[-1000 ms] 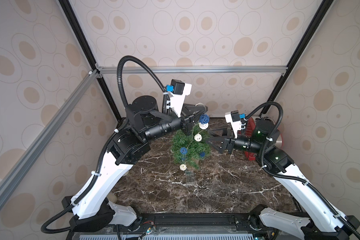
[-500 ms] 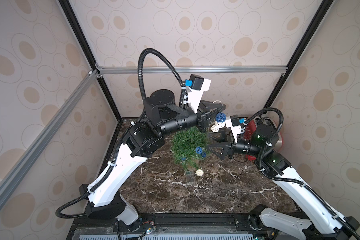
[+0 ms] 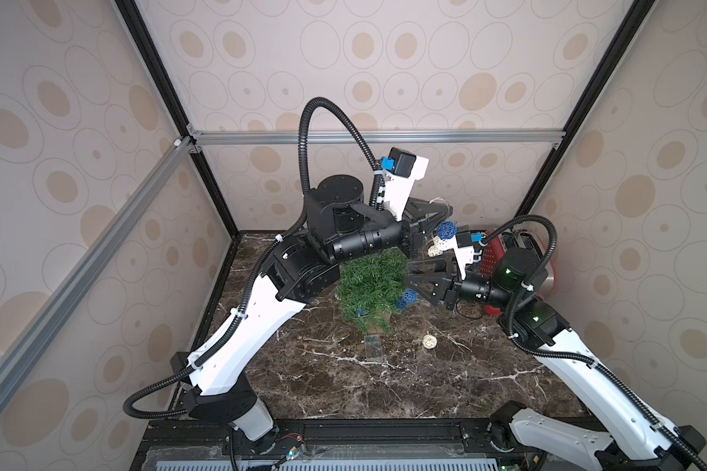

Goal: Remove string lights from the small christmas tree
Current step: Remove the light string from the Christmas tree.

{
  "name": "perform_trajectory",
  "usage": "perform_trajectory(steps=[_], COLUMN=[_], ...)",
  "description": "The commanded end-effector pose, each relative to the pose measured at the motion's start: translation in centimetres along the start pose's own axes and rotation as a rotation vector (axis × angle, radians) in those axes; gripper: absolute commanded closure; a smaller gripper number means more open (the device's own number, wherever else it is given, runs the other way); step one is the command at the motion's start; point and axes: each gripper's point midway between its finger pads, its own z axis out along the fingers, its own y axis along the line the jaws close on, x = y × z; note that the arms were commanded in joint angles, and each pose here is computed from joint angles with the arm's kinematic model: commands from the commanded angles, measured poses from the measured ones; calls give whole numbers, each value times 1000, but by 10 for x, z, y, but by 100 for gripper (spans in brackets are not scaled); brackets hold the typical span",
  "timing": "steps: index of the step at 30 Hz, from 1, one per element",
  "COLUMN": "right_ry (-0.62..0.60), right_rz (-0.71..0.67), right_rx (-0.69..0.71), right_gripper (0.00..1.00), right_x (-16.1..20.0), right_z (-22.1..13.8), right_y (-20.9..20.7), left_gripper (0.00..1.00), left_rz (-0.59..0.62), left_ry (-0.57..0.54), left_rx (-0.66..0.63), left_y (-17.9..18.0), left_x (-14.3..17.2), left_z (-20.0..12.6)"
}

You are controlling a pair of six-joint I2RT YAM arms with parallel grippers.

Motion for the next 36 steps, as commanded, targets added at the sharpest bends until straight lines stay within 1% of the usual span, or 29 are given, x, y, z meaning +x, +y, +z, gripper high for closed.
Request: perform_trajectory(steps=[1,2,5,7,10,15,16,18,20,26,29,34,36], right_ry=[-29,-27,-16,-12,-9,-20,-19,-16,-42,-81,-80,-103,-105], right_rz=[-38,-39,-43,-46,-66,-176,-187,-206,-225,-284,-296,-324,-341], right_rx=[52,66,110,152,166,161,174,218,249,272,288,393,383], right_gripper=[47,45,29,22,17,9,1,2,2,1,1,1,2], right_x=[-5,-5,-1,1,3,-1,-2,-3,-9,-33,-39,-49,-54], right_z=[-7,-8,-10,-12,-15,-31,-35,-41,-46,-47,-47,-57,-55], right_y=[-1,-2,-9,-16,-16,1,2,0,0,3,2,-9,-7], left_gripper=[100,100,100,100,100,100,100,100,100,100,100,100,100], left_rz=[15,16,19,18,18,30,31,32,31,22,32,37,39], left_ry=[-70,-72,-73,-71,-69,-56,-55,-54,-49,-24,-21,-6,0], left_rx=[19,13,8,14,8,-28,-35,-38,-34,-10,-39,-58,-51], left_y=[-13,-11,-11,-12,-11,-5,-4,-4,-5,-6,-1,0,-1], left_x=[-24,-25,-26,-26,-25,-24,-24,-24,-23,-15,-14,-15,-13], left_z=[-12,-12,-12,-12,-11,-14,-14,-16,-14,-7,-9,-12,-12])
